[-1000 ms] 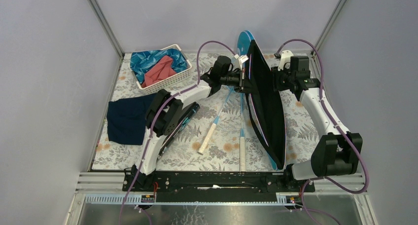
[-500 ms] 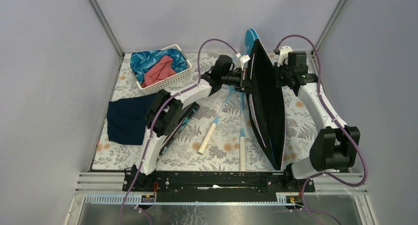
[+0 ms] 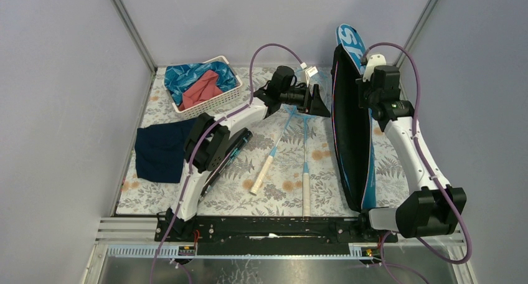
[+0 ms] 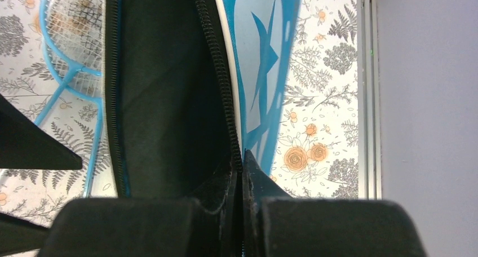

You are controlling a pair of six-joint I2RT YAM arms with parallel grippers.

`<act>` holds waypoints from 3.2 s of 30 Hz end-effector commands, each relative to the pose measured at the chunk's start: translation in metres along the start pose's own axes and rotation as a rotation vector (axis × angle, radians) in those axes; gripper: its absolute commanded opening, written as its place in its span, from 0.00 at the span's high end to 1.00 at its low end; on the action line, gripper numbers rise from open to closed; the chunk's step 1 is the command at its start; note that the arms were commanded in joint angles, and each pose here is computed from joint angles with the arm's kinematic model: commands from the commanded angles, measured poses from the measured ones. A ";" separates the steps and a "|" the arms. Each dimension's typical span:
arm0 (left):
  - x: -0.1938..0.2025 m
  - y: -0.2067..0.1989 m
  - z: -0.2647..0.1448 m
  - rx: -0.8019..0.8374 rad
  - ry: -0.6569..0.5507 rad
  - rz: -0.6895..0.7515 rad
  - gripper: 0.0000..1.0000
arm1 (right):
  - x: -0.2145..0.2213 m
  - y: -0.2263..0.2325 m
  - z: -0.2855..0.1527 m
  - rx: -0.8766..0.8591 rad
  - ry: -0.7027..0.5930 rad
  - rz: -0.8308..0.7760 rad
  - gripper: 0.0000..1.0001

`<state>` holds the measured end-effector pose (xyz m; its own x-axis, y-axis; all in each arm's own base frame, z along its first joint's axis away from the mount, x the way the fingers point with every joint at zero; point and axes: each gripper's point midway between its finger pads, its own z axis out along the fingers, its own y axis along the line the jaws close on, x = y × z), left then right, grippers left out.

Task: Pack up the badminton gear
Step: Adjust the racket bag at the center of the board, then pick up the racket from the center of the board.

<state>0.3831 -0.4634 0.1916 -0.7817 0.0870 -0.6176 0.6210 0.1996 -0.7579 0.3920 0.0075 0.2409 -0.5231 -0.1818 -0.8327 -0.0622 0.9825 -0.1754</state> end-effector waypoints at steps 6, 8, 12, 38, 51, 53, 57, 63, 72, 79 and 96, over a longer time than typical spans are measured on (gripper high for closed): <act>0.011 0.036 -0.053 -0.172 0.026 0.114 0.17 | 0.009 -0.003 0.012 0.053 -0.058 0.041 1.00; 0.011 0.056 -0.071 -0.285 0.031 0.177 0.16 | 0.013 0.000 0.015 0.046 -0.059 0.049 1.00; 0.012 0.091 -0.098 -0.507 0.087 0.318 0.15 | 0.021 0.005 0.018 0.025 -0.052 0.054 1.00; 0.066 0.197 -0.076 -0.829 0.305 0.280 0.46 | 0.031 0.016 0.018 -0.037 -0.044 0.044 1.00; 0.066 0.217 -0.072 -0.939 0.303 0.277 0.75 | 0.033 0.019 0.019 -0.051 -0.037 0.044 1.00; 0.066 0.218 -0.074 -0.951 0.304 0.279 0.80 | 0.033 0.019 0.019 -0.055 -0.037 0.043 1.00; 0.059 0.211 -0.079 -0.946 0.289 0.278 0.92 | 0.033 0.019 0.020 -0.055 -0.035 0.042 1.00; 0.032 0.186 -0.089 -0.917 0.216 0.259 1.00 | 0.025 0.008 0.016 0.007 -0.045 0.054 1.00; 0.003 0.146 -0.104 -0.845 0.108 0.185 1.00 | 0.007 -0.017 0.005 0.107 -0.071 0.056 1.00; -0.019 0.108 -0.122 -0.784 0.027 0.185 1.00 | -0.003 -0.027 0.001 0.145 -0.073 0.042 1.00; -0.035 0.032 -0.171 -0.805 -0.052 0.376 1.00 | -0.010 -0.024 0.019 0.132 -0.051 0.089 1.00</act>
<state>0.4162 -0.2944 0.1837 -0.6431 0.2373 -0.7281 0.5497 0.8050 -0.2232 0.3999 -0.0116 0.2152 -0.5417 -0.1347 -0.8297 0.0475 0.9806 -0.1902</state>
